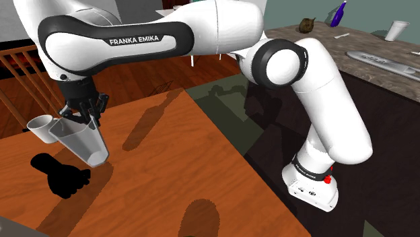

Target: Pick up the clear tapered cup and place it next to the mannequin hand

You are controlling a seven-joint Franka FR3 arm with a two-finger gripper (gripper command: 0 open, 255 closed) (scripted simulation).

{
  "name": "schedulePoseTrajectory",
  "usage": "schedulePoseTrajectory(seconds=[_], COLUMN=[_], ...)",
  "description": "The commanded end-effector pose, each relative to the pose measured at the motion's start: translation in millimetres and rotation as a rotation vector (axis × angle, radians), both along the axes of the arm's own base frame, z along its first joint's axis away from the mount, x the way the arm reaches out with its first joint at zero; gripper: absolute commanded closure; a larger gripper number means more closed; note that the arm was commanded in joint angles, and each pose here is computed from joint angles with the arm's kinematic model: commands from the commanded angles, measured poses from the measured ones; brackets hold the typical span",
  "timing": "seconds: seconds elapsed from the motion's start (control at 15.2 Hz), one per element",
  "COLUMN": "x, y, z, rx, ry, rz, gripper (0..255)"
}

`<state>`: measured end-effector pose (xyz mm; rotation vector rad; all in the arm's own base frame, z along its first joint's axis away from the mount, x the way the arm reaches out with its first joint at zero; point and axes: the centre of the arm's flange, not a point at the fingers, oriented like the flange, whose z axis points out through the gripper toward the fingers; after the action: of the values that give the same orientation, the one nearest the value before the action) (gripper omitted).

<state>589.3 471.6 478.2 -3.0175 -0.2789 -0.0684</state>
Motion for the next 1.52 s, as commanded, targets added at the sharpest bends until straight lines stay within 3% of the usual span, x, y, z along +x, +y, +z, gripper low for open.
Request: schedulePoseTrajectory(seconds=[0.0,0.92,1.45], x=[0.0,0.0,0.0], y=[-0.9,-0.9,-0.9], z=[-10.5,-85.8,-85.8], rx=[0.001,0.001,0.001], ry=[-0.001,-0.001,-0.001], rz=[0.0,0.0,0.0], gripper=[255,255,255])
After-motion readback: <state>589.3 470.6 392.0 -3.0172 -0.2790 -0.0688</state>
